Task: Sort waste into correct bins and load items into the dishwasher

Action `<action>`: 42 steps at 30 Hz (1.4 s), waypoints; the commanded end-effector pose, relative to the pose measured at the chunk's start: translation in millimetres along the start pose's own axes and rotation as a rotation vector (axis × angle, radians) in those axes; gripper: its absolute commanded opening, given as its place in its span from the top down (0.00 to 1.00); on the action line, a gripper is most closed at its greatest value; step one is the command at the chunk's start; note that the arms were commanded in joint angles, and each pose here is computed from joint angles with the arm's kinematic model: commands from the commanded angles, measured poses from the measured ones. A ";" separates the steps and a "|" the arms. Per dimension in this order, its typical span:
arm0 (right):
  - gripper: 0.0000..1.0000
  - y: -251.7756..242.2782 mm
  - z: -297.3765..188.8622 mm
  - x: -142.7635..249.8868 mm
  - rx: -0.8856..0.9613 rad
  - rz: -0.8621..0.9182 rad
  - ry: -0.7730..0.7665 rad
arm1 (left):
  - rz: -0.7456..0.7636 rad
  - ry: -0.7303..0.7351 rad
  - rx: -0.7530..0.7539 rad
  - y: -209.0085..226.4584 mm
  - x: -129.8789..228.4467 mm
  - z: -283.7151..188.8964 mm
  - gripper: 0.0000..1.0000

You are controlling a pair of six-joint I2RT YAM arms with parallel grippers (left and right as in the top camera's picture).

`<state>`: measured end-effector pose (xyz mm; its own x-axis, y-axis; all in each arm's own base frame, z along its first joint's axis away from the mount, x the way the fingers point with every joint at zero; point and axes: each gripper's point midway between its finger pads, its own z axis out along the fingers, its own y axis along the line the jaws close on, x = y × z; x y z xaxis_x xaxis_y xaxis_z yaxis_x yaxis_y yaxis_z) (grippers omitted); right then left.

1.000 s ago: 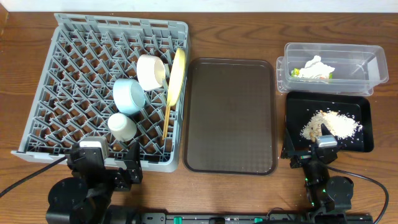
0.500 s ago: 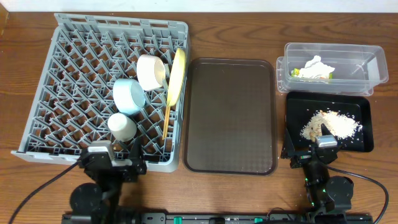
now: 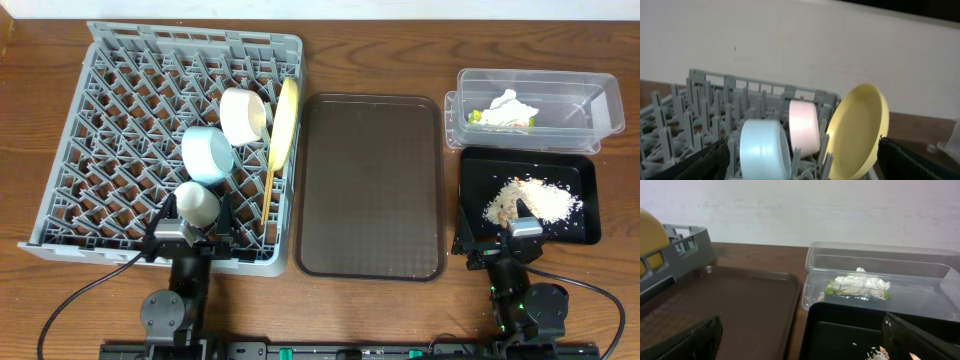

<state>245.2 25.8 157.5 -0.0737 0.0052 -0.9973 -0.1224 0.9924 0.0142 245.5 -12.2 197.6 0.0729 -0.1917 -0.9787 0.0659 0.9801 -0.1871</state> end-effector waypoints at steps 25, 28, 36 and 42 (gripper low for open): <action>0.01 -0.2 -0.1 0.7 0.003 -0.007 0.001 | 0.020 0.234 -0.020 7.8 58.8 -6.7 0.05; 0.01 -0.2 -0.1 0.7 0.003 -0.007 0.001 | 0.020 0.234 -0.020 7.7 58.8 -6.7 0.05; 0.01 -0.2 -0.1 0.7 0.003 -0.007 0.001 | 0.020 0.234 -0.020 7.8 58.8 -6.7 0.05; 0.01 -0.2 -0.1 0.7 0.003 -0.007 0.001 | 0.020 0.234 -0.020 7.8 58.8 -6.7 0.05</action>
<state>245.2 25.8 157.5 -0.0737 0.0052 -0.9973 -0.1224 0.9924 0.0142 245.2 -13.0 151.4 -0.1101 -0.1682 -0.9796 0.0370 0.9842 -0.1731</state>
